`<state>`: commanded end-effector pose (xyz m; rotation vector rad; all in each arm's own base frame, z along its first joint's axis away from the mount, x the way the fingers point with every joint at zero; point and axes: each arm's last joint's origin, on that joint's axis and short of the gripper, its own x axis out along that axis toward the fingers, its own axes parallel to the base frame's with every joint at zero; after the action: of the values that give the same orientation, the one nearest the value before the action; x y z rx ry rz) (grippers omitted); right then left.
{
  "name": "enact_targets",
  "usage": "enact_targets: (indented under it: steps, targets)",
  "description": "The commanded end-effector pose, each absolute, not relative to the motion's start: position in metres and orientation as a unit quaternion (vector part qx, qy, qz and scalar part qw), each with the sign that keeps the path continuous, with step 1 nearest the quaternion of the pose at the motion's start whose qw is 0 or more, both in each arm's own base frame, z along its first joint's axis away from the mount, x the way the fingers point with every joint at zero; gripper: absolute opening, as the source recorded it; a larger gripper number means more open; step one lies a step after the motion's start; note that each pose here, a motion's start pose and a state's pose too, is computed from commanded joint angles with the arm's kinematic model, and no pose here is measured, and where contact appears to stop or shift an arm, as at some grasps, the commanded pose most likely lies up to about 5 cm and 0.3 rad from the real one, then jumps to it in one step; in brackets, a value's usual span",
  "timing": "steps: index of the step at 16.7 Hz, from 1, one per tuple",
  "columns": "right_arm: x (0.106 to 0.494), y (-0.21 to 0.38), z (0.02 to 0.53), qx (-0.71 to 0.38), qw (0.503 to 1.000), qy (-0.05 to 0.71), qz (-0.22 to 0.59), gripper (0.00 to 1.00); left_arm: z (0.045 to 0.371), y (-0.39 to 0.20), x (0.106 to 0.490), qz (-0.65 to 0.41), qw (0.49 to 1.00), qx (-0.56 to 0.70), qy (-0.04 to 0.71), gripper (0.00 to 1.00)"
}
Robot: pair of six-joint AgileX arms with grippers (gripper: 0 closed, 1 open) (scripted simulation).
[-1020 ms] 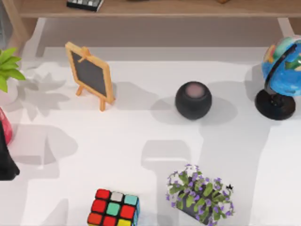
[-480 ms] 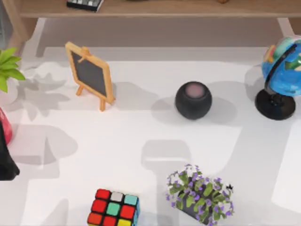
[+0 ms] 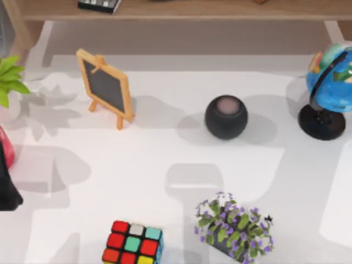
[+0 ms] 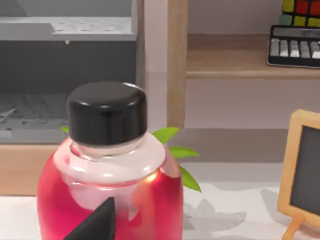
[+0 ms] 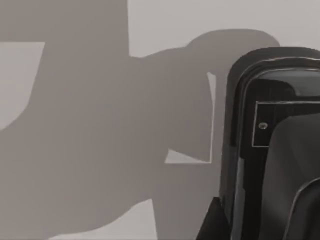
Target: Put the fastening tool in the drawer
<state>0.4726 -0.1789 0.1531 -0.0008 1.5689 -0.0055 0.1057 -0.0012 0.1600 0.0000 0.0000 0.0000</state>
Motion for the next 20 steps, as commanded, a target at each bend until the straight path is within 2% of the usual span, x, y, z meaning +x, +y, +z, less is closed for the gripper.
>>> enact_targets:
  steps: [9, 20]
  targets:
    - [0.4726, -0.1789, 0.1531, 0.0, 0.708, 0.706, -0.002, 0.98, 0.16, -0.0012, 0.1057, 0.0, 1.0, 0.0, 0.0, 1.0]
    - [0.4718, -0.1797, 0.1556, 0.0, 0.71, 0.704, -0.002, 1.0, 0.16, -0.0012, 0.1057, 0.0, 1.0, 0.0, 0.0, 1.0]
